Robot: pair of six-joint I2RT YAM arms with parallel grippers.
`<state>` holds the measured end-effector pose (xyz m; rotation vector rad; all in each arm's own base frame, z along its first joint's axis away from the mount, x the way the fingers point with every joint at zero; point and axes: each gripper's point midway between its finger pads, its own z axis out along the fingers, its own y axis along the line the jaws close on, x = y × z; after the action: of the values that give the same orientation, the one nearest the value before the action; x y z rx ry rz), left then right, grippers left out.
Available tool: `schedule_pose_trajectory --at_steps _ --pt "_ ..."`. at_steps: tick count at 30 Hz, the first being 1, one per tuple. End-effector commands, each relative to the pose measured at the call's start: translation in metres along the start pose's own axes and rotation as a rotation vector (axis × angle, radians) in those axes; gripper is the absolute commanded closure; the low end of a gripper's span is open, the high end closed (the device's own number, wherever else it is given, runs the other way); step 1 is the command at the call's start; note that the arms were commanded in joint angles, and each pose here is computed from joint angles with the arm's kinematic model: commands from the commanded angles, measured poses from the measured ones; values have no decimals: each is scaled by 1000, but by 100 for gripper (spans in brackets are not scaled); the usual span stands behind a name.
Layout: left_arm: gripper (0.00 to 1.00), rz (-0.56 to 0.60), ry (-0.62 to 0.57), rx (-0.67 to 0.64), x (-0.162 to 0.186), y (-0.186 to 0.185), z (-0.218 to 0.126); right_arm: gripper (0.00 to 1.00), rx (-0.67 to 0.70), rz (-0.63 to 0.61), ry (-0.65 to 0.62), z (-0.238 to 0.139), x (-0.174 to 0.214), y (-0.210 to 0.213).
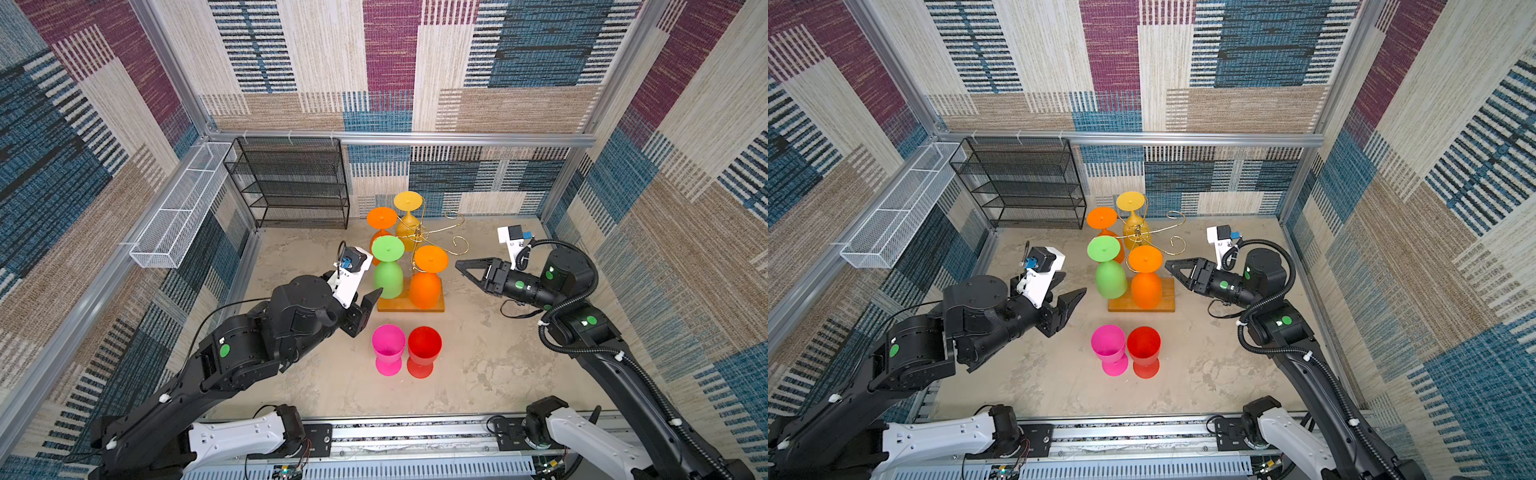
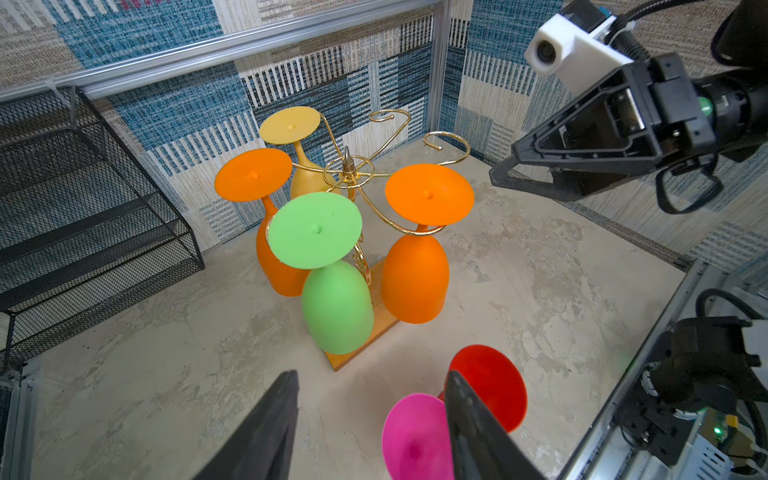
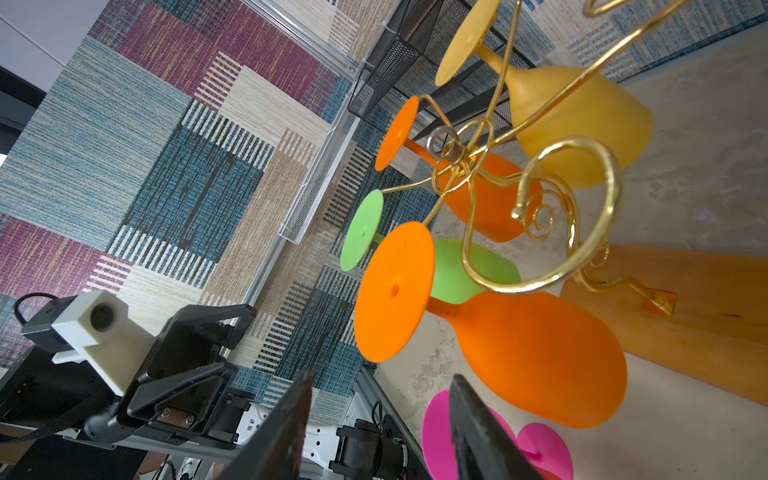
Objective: Take the wine glass off the wine glass rack
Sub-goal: 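Reach the right gripper to the orange glass's foot on the rack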
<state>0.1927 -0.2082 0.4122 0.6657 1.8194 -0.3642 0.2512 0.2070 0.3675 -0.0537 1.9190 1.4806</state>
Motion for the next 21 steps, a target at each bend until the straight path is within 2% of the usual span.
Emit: schedule_pose_trajectory --at_steps 1,13,21 --pt "41 17 -43 -23 -9 6 -4 47 -34 6 -25 6 -5 6" --pt "40 36 -66 -10 -15 5 -4 49 -36 16 -7 28 -7 2" --pt "40 42 -70 -5 -16 5 -5 54 -34 15 -12 33 -11 -1"
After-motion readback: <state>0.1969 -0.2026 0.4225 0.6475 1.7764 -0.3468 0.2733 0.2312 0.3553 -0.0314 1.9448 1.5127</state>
